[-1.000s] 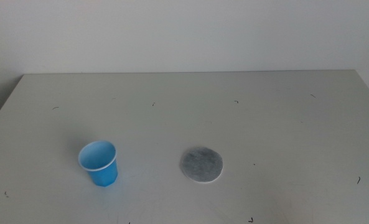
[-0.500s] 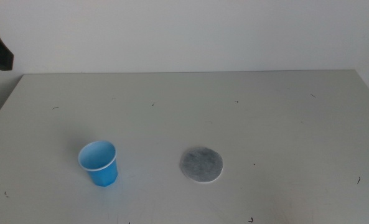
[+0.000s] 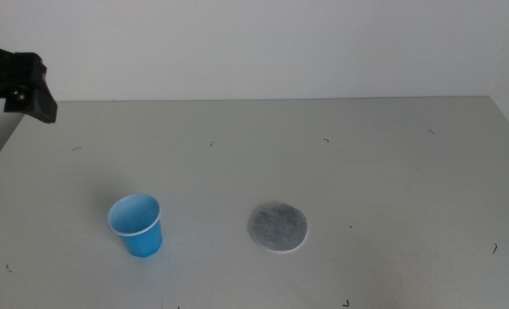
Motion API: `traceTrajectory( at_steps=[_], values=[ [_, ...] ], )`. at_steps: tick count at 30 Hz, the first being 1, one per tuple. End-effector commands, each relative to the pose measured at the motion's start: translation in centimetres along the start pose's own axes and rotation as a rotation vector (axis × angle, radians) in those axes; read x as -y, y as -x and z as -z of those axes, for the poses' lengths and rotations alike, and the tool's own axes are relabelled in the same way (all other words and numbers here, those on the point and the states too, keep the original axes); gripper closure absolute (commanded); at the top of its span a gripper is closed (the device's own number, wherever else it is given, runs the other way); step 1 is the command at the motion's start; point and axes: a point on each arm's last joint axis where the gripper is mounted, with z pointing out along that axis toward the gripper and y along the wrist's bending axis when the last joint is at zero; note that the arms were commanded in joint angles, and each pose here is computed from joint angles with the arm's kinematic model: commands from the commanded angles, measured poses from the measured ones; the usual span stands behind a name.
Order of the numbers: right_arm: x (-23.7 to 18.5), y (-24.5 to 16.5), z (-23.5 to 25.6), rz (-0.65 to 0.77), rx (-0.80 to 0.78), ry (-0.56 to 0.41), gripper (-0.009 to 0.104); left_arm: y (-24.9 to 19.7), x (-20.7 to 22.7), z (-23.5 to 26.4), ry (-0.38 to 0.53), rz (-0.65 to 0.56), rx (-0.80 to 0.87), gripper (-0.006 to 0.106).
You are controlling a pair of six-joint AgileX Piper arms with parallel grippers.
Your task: Place an empty cup on a cup mat.
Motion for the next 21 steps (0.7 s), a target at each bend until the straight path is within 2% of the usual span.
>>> traceTrajectory(
  at_steps=[1,15,21],
  values=[
    [0.0,1.2,0.3,0.017,0.108,0.000,0.001,0.5,0.4,0.3,-0.029,0.031,0.021,-0.004],
    [0.0,1.2,0.3,0.017,0.108,0.000,0.001,0.9,0.9,-6.4,-0.089,0.071,-0.251,-0.004],
    [0.0,1.2,0.3,0.017,0.108,0.000,0.001,-0.2,1.6,-9.6,-0.095,0.058,-0.297,-0.004]
  ],
)
